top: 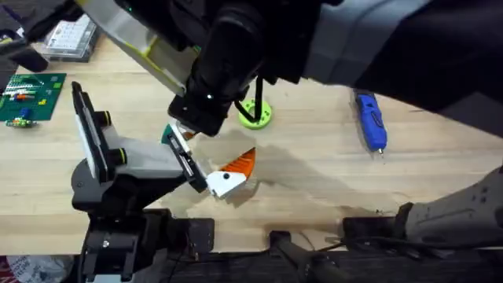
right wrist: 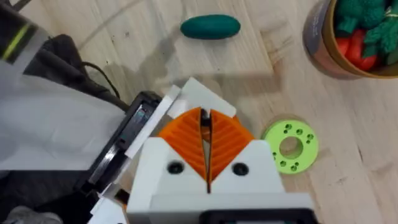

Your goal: Pick up the gripper from the table and insert it into the empty holder that is missing its gripper. Then pick up a screw, insert it into the mounting hole, and use the screwdriver to tighten it. Finally, clean up the table by picking up the vegetable and placing it into the bucket.

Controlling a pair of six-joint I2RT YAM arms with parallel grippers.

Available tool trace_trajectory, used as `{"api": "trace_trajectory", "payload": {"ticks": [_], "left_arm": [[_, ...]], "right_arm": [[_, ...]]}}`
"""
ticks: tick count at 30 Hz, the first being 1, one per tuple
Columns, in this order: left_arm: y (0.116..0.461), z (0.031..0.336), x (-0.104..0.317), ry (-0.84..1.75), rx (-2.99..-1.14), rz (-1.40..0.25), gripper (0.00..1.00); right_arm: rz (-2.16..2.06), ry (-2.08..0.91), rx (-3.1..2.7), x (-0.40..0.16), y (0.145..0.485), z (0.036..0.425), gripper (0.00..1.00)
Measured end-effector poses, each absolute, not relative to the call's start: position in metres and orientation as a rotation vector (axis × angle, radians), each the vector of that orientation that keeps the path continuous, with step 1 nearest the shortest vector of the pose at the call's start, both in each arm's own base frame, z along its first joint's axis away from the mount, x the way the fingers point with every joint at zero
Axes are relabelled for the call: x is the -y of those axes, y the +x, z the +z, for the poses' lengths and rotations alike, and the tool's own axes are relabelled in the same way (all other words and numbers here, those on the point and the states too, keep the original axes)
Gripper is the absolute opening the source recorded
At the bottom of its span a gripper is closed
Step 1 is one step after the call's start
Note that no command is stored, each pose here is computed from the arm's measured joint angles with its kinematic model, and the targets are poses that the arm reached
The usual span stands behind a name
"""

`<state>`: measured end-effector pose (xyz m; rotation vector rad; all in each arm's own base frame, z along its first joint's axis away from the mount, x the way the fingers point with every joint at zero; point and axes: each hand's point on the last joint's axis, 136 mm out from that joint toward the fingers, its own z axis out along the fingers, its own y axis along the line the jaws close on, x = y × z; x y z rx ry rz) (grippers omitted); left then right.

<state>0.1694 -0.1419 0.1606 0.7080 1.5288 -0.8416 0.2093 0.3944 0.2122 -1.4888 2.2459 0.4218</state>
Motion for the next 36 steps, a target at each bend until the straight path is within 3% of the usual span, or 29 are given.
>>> {"api": "trace_trajectory", "payload": {"ticks": [19, 23, 27, 32, 36], "left_arm": [[0.171, 0.160, 0.141, 0.690, -1.538, -0.844, 0.990], [0.171, 0.160, 0.141, 0.691, -1.538, -0.843, 0.990], [0.171, 0.160, 0.141, 0.691, -1.538, -0.845, 0.990], [0.171, 0.160, 0.141, 0.689, -1.539, -0.845, 0.990], [0.171, 0.160, 0.141, 0.688, -1.540, -0.845, 0.990]], "right_arm": [[0.424, -1.487, -2.242, -0.401, 0.213, 0.208, 0.008], [0.422, -1.490, -2.242, -0.401, 0.213, 0.208, 0.213], [0.413, -1.488, -2.236, -0.402, 0.215, 0.207, 0.538], [0.377, -1.453, -2.245, -0.397, 0.225, 0.208, 0.876], [0.364, -1.442, -2.246, -0.395, 0.229, 0.209, 0.976]]}}
